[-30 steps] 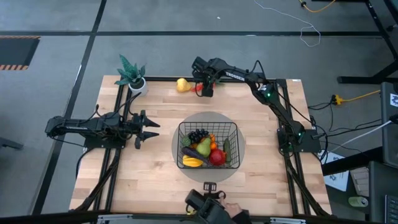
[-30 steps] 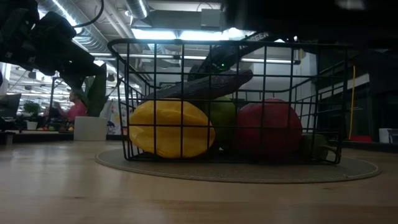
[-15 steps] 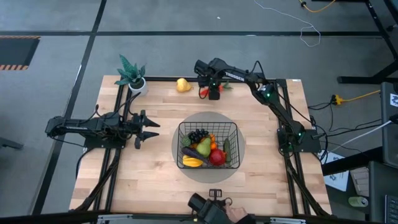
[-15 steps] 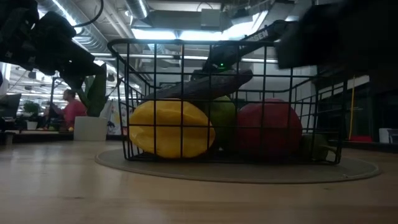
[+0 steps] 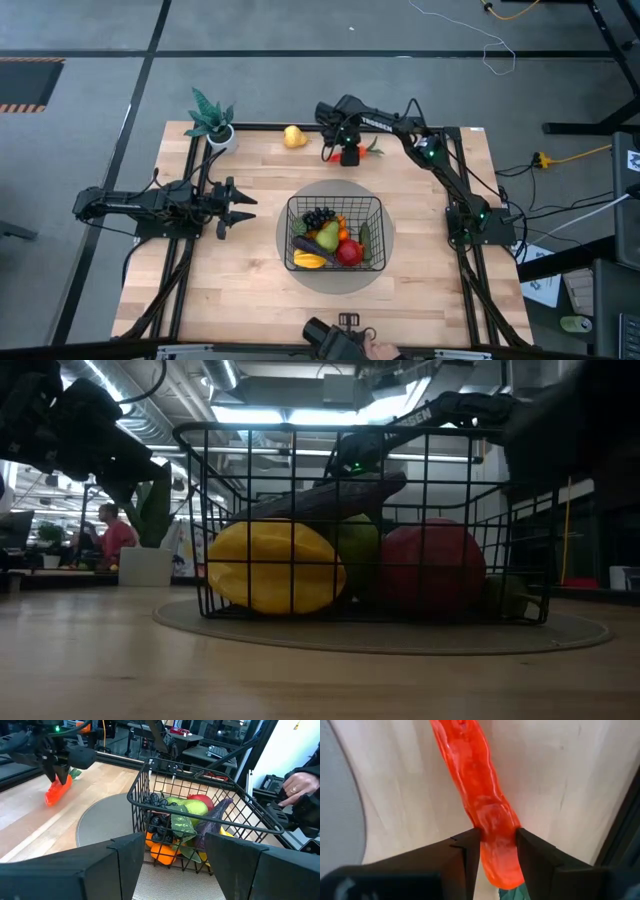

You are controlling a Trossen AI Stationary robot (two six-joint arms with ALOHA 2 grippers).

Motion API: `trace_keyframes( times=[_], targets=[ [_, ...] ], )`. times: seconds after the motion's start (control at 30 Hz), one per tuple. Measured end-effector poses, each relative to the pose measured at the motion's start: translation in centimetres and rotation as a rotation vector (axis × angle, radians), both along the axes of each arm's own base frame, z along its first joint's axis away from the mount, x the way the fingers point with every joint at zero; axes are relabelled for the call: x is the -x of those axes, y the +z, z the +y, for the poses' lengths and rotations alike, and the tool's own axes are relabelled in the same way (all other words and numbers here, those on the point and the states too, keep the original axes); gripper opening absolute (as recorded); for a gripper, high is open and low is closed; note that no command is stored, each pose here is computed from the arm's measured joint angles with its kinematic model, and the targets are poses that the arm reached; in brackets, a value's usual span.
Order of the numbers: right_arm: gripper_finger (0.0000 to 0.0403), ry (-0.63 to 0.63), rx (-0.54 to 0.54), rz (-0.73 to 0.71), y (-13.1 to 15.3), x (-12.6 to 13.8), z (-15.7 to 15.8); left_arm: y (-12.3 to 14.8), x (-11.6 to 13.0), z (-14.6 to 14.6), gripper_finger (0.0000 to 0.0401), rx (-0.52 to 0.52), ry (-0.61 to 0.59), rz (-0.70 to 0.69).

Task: Build produce basket
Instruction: Put the orange carrot into the black wire basket

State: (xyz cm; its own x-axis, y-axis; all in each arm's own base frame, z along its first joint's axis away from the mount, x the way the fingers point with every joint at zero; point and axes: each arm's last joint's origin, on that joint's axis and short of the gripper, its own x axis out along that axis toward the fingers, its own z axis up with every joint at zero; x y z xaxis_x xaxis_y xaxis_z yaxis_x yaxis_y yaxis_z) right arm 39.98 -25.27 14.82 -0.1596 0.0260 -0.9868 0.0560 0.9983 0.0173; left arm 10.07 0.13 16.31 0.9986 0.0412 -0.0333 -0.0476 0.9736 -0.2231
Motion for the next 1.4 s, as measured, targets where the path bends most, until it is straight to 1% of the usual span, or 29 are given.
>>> trace_keyframes(
  times=[0.2,0.27,0.33,0.5,0.63,0.67,0.73,0.87,0.97,1.13,1.27,1.4],
  targets=[
    [0.0119,0.042,-0.006,-0.011,0.0,-0.5,0.7,0.0,0.0,0.0,0.0195,0.0,0.0,0.0],
    [0.0119,0.041,-0.004,-0.017,0.2,-0.5,0.8,0.0,0.0,0.0,0.0195,0.0,0.0,0.0],
    [0.0119,0.03,-0.017,-0.052,0.7,-0.6,0.8,0.0,0.0,0.0,0.0195,0.0,0.0,0.0],
    [0.0119,-0.028,0.011,-0.136,3.2,-0.7,1.3,0.0,0.0,0.0,0.0195,0.0,0.0,-0.005],
    [0.0119,-0.018,0.009,-0.222,7.1,-0.3,2.4,0.3,0.2,0.0,0.0195,0.0,0.0,-0.038],
    [0.0119,-0.014,-0.001,-0.23,7.6,-0.3,2.7,0.4,0.3,0.0,0.0195,0.0,0.0,-0.052],
    [0.0119,-0.009,-0.027,-0.235,7.6,-0.4,3.2,0.4,0.3,0.0,0.0195,0.0,0.0,-0.054],
    [0.0119,0.009,-0.103,-0.276,8.1,-0.8,4.3,0.4,0.3,0.0,0.0195,0.0,0.0,-0.055],
    [0.0119,0.031,-0.145,-0.262,8.1,-1.1,5.5,0.4,0.3,0.0,0.0195,0.0,0.0,-0.055],
    [0.0119,0.033,-0.197,-0.164,8.9,-0.5,7.7,0.4,0.3,0.0,0.0195,0.0,0.0,-0.055],
    [0.0119,0.023,-0.178,-0.188,10.7,0.1,8.6,0.4,0.3,0.0,0.0195,0.0,0.0,-0.055],
    [0.0119,-0.02,-0.103,-0.195,13.3,2.4,9.5,0.4,0.3,0.0,0.0195,0.0,0.0,-0.055]
  ],
)
